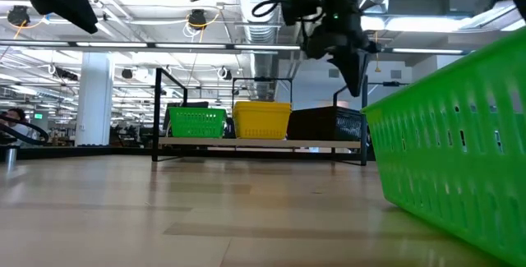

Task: Stack baskets on shelf by color
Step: Adjust the stacked black bins on the shelf

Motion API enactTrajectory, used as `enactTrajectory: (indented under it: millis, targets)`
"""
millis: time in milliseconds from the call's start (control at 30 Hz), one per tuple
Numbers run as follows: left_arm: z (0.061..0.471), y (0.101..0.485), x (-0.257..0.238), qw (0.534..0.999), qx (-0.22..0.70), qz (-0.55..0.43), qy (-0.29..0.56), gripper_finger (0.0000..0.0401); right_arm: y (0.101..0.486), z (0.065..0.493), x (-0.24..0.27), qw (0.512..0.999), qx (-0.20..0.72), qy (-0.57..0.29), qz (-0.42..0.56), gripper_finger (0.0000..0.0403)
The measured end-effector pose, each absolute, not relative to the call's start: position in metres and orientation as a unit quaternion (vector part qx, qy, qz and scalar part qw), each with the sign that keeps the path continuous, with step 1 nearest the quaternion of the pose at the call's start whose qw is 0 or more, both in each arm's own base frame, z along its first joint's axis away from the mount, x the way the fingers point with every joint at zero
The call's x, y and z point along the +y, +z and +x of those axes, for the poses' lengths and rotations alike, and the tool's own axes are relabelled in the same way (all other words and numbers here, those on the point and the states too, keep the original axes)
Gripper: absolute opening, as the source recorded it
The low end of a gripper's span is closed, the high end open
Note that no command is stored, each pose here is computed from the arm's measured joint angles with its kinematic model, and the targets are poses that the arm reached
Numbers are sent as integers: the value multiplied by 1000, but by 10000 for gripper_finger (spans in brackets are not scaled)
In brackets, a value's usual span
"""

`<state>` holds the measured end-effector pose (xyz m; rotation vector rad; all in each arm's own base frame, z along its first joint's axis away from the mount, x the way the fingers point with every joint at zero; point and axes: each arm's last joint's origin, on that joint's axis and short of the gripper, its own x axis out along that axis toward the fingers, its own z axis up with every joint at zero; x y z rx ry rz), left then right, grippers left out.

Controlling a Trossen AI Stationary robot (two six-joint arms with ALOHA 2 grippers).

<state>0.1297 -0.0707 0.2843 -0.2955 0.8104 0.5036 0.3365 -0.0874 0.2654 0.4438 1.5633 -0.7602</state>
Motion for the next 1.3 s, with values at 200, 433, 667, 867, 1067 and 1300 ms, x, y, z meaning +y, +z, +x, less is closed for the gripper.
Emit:
enactTrajectory:
  millis: [200,433,667,867,1067,1300]
  targets:
    - [130,284,-71,878,389,-141,241,125,258,323,-85,670,611,-347,241,0]
    - [130,284,-71,878,388,-143,242,125,237,333,-90,678,609,-337,238,0]
    - [130,284,-71,877,388,-145,242,125,233,335,-94,685,615,-334,203,0]
    - [130,284,-71,876,392,-149,239,125,234,337,-103,703,595,-344,186,0]
    - [129,284,-72,871,403,-157,232,125,237,347,-107,737,552,-347,179,0]
    - [129,284,-72,871,403,-158,232,125,240,359,-111,773,495,-347,192,0]
